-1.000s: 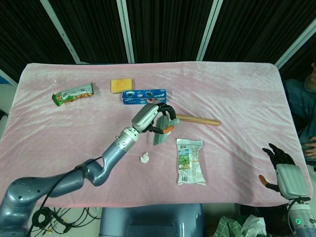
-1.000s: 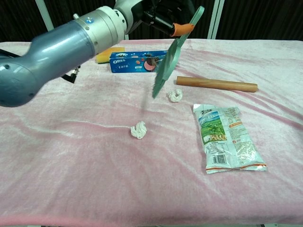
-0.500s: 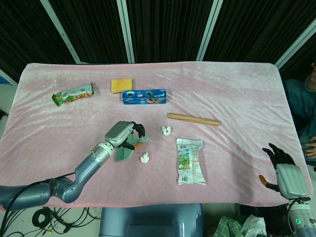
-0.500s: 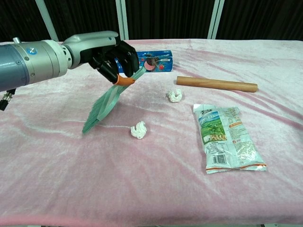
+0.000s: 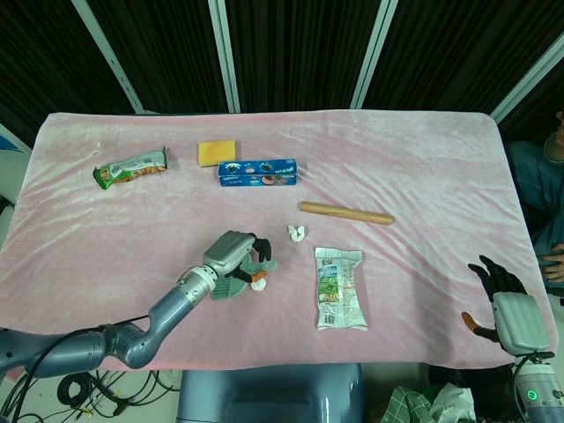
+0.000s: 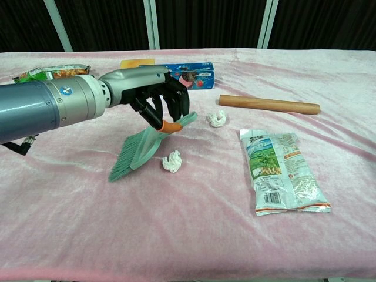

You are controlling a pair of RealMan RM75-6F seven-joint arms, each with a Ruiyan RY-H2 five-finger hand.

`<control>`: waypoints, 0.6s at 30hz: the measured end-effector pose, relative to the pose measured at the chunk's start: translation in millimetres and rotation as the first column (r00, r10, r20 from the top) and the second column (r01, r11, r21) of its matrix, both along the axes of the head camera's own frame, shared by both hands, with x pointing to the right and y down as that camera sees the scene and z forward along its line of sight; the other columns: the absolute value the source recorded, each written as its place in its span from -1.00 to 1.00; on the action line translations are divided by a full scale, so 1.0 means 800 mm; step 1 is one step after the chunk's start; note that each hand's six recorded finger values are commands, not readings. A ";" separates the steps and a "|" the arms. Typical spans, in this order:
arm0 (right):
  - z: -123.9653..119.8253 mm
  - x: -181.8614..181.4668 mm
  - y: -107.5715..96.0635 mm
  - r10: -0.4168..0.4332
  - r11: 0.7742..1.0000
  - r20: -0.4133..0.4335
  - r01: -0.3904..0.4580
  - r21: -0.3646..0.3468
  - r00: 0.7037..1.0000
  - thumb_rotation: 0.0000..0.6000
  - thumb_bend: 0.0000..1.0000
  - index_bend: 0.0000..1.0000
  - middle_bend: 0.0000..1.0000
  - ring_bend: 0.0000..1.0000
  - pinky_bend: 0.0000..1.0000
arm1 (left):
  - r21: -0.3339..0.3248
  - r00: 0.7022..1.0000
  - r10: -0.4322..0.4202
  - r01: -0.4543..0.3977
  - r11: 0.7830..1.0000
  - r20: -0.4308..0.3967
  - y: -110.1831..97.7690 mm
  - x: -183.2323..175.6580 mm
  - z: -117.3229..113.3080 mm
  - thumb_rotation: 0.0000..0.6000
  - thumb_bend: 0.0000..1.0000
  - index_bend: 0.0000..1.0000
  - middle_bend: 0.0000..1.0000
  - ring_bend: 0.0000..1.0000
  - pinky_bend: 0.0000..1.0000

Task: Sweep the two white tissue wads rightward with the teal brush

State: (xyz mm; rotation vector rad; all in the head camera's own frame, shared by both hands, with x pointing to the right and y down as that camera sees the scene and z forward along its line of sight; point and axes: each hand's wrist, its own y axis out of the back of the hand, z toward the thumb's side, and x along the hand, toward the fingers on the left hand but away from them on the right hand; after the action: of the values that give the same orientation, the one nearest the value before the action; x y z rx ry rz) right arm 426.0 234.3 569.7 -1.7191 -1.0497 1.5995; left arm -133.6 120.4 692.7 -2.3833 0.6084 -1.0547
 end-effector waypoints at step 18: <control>0.001 -0.002 0.000 -0.002 1.000 0.010 0.002 -0.002 1.000 1.00 -0.63 -0.65 -0.88 -0.79 -0.70 | 0.097 0.995 -0.070 0.077 0.992 -0.075 -0.007 0.102 0.009 1.00 -0.13 0.44 0.48 -0.24 -0.12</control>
State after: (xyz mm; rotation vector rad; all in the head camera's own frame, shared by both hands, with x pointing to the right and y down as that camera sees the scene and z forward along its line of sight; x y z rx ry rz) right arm 424.4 234.4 570.1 -1.7307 -1.0506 1.5934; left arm -52.3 114.5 700.3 -2.3359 0.7615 -0.9496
